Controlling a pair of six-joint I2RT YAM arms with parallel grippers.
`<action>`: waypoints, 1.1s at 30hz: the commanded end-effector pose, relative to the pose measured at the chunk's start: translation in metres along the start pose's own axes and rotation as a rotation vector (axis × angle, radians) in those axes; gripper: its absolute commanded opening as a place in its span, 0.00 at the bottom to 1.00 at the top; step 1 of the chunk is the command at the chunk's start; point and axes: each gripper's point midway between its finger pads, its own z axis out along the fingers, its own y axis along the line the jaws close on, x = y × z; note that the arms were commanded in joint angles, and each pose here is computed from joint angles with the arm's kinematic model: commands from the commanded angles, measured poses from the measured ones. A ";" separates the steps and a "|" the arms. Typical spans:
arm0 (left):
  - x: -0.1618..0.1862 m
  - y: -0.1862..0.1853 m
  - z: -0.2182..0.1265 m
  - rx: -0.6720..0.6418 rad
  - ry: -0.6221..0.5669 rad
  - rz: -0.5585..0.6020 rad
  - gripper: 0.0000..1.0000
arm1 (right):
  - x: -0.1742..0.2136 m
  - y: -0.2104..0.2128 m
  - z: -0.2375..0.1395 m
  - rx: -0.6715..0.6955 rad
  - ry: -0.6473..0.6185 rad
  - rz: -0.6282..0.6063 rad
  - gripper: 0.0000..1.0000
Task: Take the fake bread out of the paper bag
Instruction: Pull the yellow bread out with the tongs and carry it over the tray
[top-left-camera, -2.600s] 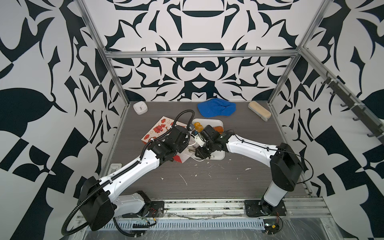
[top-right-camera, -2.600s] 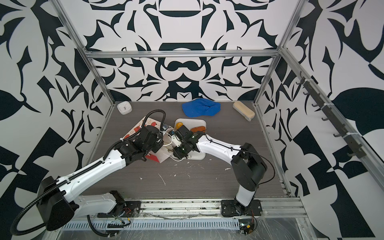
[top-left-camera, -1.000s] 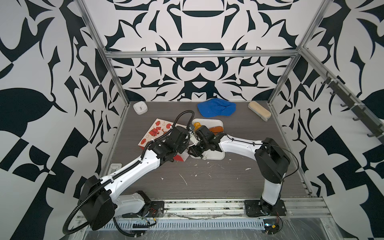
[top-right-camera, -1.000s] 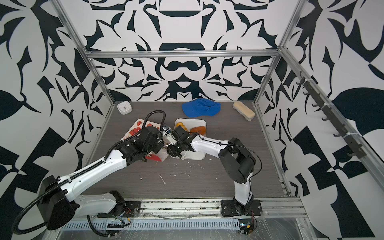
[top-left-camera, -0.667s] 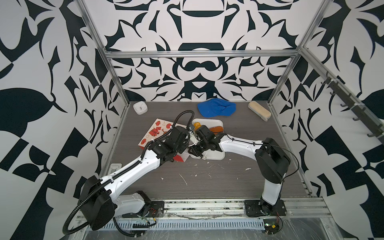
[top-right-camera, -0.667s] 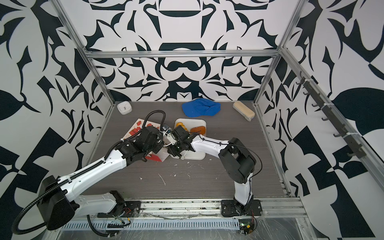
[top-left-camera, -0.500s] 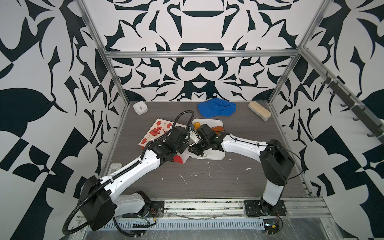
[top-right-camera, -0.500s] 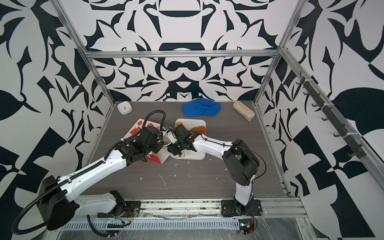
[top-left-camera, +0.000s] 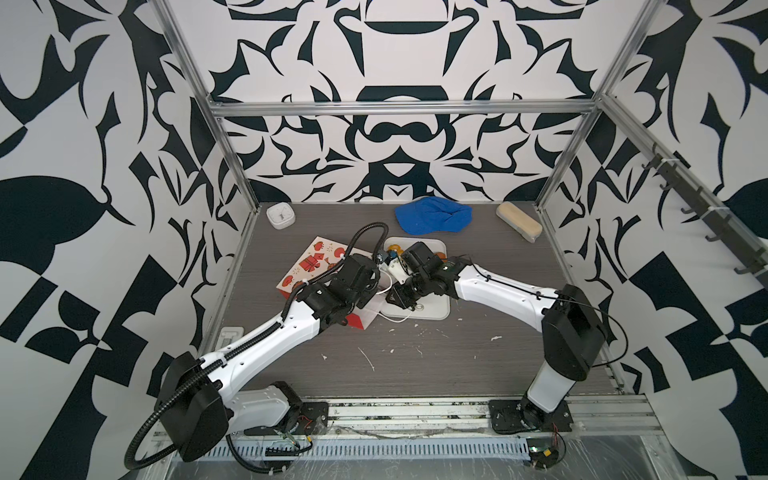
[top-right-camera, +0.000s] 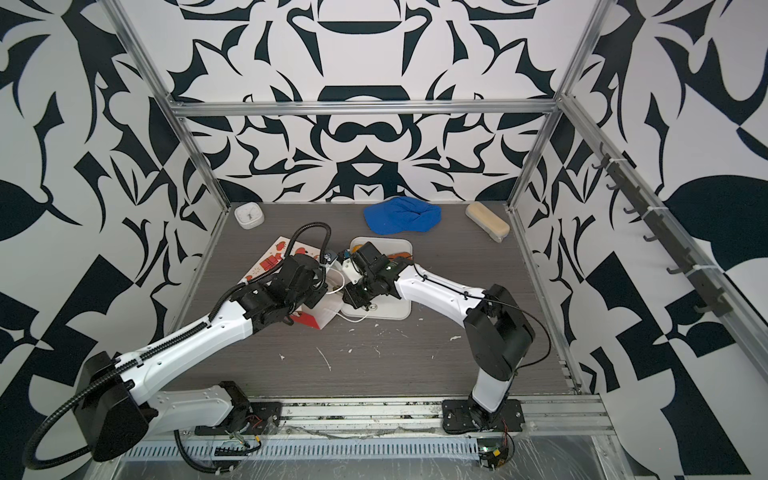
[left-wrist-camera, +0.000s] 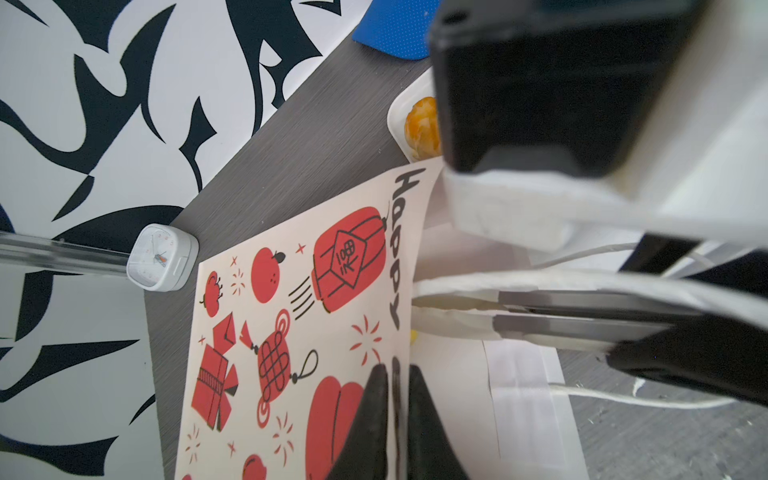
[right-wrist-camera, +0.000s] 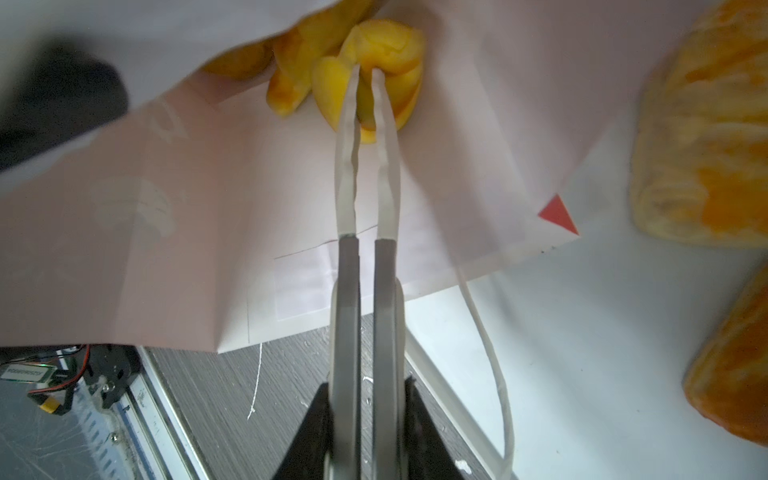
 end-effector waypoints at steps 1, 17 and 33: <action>-0.004 0.008 -0.003 -0.043 -0.024 -0.031 0.12 | -0.015 0.014 -0.043 -0.046 -0.101 0.012 0.21; -0.008 0.021 0.015 -0.153 0.007 -0.059 0.12 | 0.022 0.007 -0.100 -0.048 -0.115 0.092 0.20; -0.002 0.037 0.013 -0.233 -0.001 -0.113 0.12 | 0.079 -0.006 -0.164 0.094 -0.080 0.194 0.21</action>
